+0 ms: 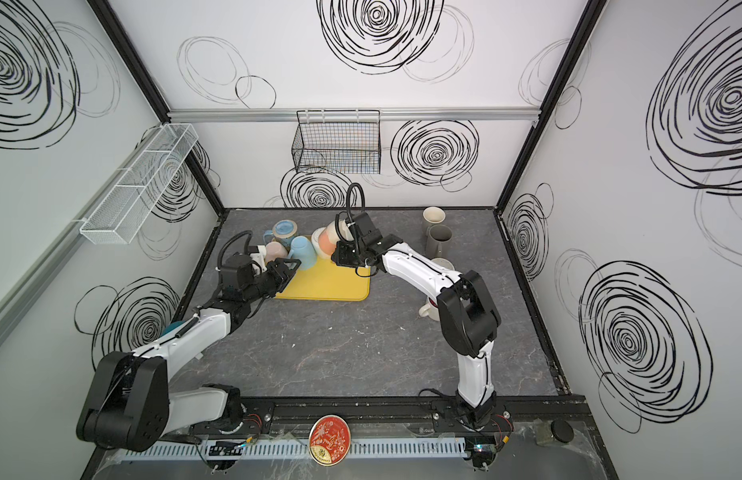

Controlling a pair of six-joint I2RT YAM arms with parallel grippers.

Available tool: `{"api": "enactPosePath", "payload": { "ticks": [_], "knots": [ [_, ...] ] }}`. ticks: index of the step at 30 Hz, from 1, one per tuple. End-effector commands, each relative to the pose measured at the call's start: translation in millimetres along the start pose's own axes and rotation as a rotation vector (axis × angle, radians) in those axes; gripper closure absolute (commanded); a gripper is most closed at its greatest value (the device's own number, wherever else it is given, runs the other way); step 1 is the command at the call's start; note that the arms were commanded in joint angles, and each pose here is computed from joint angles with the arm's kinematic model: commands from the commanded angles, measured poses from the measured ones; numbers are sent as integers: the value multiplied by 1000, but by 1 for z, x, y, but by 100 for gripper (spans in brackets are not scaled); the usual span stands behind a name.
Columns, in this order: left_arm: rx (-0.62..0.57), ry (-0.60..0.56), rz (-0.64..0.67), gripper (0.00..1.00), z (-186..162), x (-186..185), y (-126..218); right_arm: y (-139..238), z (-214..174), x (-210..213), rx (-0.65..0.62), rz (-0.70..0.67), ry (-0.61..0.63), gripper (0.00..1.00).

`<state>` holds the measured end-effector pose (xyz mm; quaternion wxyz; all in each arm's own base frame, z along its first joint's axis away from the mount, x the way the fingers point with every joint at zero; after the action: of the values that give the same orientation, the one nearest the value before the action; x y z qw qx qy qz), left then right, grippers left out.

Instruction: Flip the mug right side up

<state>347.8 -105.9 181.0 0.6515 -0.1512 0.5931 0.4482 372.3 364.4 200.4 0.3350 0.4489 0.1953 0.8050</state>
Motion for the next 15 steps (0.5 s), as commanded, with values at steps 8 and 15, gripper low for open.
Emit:
{"api": "enactPosePath", "payload": {
  "ticks": [8, 15],
  "knots": [
    [19, 63, -334, 47, 13, -68, -2, 50, 56, 91, -222, 422, 97, 100],
    [20, 105, -435, 50, 13, -78, -2, 55, 53, 101, -203, 473, 118, 100]
  ]
}}
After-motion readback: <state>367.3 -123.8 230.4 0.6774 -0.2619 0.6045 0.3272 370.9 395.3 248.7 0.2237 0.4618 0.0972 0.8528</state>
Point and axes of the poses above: each gripper's point midway between its finger pads, its own y axis back along the fingers, its own x axis along the line the jaws close on, z = x × y, the point moved 3 cm from there along y, back along the fingers, and after that the axes turned 3 degrees about y, right-handed, at the moved point
